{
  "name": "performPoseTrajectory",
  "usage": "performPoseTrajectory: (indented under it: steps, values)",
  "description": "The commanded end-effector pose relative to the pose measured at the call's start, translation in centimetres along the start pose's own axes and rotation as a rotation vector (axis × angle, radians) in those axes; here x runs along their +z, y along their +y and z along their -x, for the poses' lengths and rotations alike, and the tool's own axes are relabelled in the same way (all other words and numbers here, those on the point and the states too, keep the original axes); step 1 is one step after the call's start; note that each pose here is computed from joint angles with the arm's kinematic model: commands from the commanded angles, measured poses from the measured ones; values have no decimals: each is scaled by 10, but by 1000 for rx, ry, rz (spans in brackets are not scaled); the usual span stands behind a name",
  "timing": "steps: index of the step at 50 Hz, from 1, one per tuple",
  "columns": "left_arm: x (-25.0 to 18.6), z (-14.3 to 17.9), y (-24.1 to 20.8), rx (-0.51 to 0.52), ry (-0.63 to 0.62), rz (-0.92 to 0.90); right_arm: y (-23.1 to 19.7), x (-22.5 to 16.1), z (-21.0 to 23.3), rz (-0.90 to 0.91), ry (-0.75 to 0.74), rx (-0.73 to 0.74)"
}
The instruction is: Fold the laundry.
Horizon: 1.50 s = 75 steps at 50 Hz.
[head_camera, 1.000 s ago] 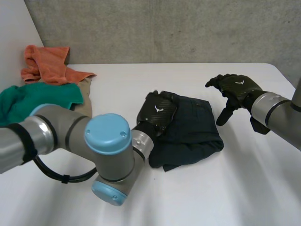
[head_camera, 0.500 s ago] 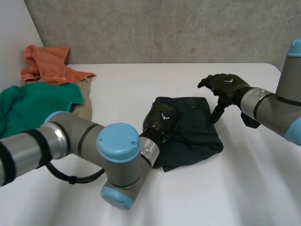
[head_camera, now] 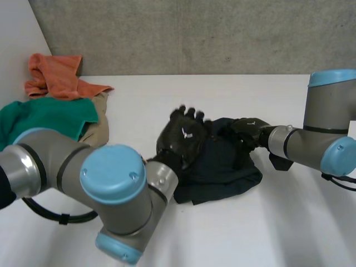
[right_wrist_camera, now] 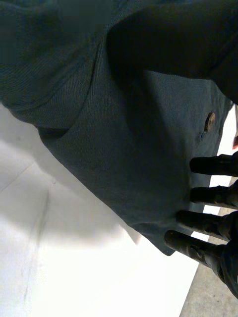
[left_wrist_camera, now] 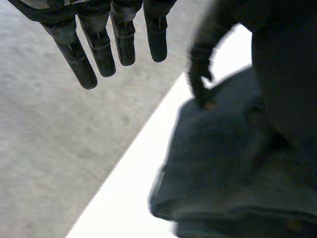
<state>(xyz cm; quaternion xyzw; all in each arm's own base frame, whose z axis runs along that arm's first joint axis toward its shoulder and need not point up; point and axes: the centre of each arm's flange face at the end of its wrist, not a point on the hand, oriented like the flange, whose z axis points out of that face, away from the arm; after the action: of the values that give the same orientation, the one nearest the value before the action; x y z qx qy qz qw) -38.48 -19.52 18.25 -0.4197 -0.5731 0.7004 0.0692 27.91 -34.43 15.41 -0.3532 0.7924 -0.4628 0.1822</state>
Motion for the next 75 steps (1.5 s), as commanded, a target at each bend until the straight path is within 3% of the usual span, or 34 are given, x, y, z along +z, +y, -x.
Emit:
performPoseTrajectory:
  steps: [1,4,10,18,45,53,61,69,75]
  values:
    - [22,28,-27,-143,-119,-62,4,1,12,0,7,-59]
    - [27,32,-23,-193,-111,-26,3,-1,12,-9,17,-69]
    - [33,-4,30,-264,11,233,1,-3,12,-30,31,-80]
    - [33,-19,57,-291,43,340,5,-1,14,-24,68,-93]
    - [39,-12,59,-283,37,338,4,-1,14,-39,78,-190]
    - [42,-13,72,-215,44,357,21,9,14,3,70,-272]
    - [41,-12,70,-211,42,355,23,12,10,8,106,-307]
    - [40,12,30,-229,0,264,-15,-12,9,-106,154,-279]
    - [33,33,8,-235,-34,220,-25,-32,11,-187,181,-138]
